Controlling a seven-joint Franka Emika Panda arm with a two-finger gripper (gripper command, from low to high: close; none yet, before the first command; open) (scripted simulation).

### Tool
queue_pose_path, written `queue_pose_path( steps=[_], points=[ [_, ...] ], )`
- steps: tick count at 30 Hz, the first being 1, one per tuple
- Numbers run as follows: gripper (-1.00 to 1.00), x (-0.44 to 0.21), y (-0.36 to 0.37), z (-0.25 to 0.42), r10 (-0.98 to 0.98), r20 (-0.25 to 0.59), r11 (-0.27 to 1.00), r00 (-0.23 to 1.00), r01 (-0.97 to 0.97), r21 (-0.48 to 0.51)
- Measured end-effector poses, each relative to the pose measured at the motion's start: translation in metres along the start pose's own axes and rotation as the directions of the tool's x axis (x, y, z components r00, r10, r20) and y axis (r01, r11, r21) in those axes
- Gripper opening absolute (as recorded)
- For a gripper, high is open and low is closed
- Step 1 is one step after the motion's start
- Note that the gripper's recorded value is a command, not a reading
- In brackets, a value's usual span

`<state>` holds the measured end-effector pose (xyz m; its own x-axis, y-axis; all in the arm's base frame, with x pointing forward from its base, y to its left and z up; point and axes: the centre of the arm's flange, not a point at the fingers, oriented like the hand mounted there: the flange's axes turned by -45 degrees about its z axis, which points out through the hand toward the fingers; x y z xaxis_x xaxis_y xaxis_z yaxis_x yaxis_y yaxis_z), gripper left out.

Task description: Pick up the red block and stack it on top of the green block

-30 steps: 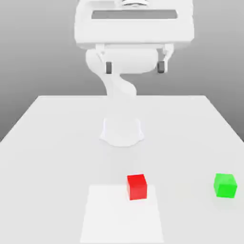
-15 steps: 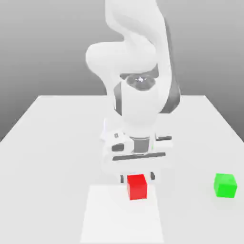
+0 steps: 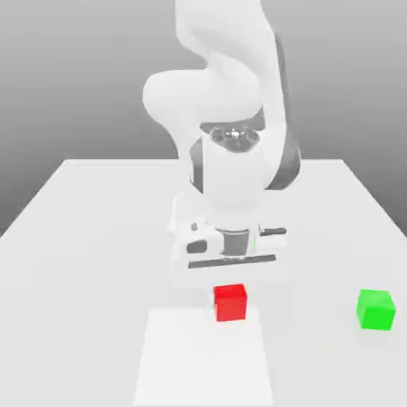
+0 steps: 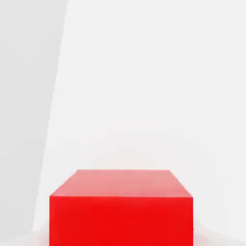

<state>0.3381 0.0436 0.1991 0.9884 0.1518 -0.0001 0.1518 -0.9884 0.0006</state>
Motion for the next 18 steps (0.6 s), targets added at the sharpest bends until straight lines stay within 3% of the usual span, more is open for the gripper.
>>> queue_pose_path(
  steps=[8,14,18],
  points=[
    [-1.00,0.030,-0.133,-0.027,-0.095,-0.001,0.995,0.995,0.095,-0.013],
    [-1.00,0.017,-0.257,-0.045,-0.144,-0.002,0.990,0.990,0.144,-0.002],
    [-1.00,0.019,-0.269,-0.013,-0.128,-0.003,0.992,0.992,0.128,0.000]
  ],
)
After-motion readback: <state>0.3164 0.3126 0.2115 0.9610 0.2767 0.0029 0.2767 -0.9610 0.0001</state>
